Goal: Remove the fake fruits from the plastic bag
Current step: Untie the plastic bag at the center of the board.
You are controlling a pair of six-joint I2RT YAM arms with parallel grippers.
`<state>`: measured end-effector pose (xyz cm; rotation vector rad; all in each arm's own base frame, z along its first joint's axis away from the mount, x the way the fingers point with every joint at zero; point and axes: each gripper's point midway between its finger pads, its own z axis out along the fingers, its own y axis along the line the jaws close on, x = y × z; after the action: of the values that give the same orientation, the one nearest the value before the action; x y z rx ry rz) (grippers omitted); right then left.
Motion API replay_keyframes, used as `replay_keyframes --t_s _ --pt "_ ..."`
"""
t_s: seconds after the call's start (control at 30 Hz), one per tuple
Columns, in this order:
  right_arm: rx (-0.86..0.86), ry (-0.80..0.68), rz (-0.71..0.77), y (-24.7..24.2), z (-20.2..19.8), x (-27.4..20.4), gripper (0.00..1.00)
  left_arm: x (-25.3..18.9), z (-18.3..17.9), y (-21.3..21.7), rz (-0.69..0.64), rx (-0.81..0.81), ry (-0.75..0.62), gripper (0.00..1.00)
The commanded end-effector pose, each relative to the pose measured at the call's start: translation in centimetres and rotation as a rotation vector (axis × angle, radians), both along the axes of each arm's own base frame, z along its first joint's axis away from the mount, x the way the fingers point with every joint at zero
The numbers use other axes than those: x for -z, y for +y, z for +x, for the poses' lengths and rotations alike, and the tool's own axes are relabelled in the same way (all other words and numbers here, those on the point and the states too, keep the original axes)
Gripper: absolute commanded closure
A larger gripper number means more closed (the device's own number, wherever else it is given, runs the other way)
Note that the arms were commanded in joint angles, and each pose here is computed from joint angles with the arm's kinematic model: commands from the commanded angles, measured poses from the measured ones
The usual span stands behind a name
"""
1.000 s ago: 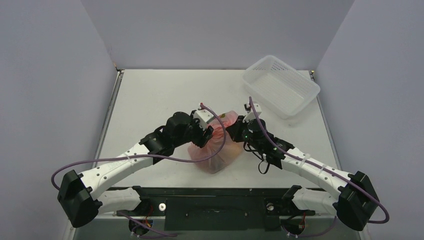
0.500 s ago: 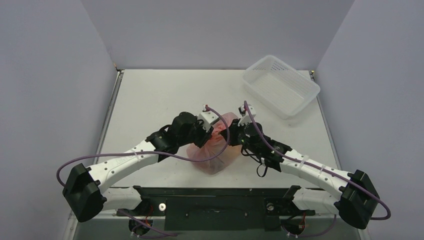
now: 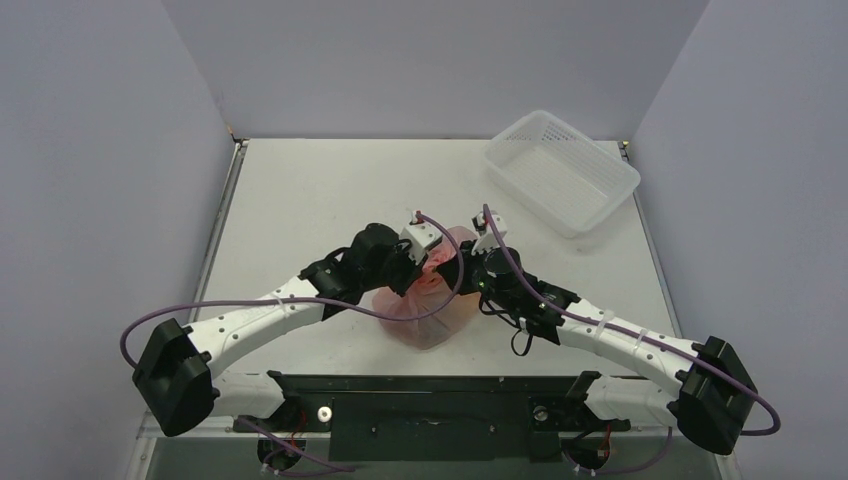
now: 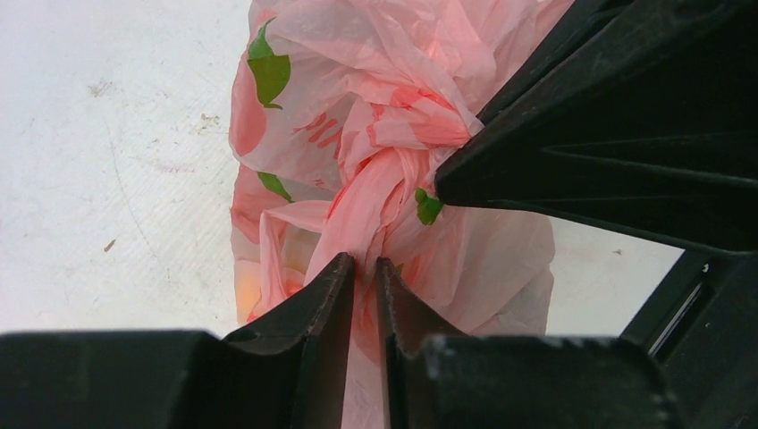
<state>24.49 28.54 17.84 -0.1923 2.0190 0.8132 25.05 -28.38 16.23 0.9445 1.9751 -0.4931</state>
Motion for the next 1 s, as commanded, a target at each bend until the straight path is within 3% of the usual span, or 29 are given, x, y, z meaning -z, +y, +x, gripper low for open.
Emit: replay_keyframes --t_s 0.0,0.07,0.33,0.6,0.97 --pt "0.018 -0.07 0.071 0.4 0.6 -3.3 1.0 -1.7 0.9 -0.7 -0.019 -0.004 -0.026 0.96" --pt "0.027 -0.079 0.071 0.2 0.6 -3.5 1.0 -1.7 1.3 -0.5 -0.01 -0.03 -0.034 1.0" --pt "0.135 -0.108 0.072 -2.4 1.5 -4.1 1.0 -4.5 3.9 3.2 -0.036 -0.274 -0.189 1.0" --pt "0.29 -0.026 0.22 -7.2 4.1 -3.3 1.0 -7.3 4.8 6.9 -0.062 -0.437 -0.331 1.0" --pt "0.283 0.087 0.36 -9.5 5.7 -1.2 1.0 -8.3 4.7 8.2 -0.076 -0.476 -0.381 1.0"
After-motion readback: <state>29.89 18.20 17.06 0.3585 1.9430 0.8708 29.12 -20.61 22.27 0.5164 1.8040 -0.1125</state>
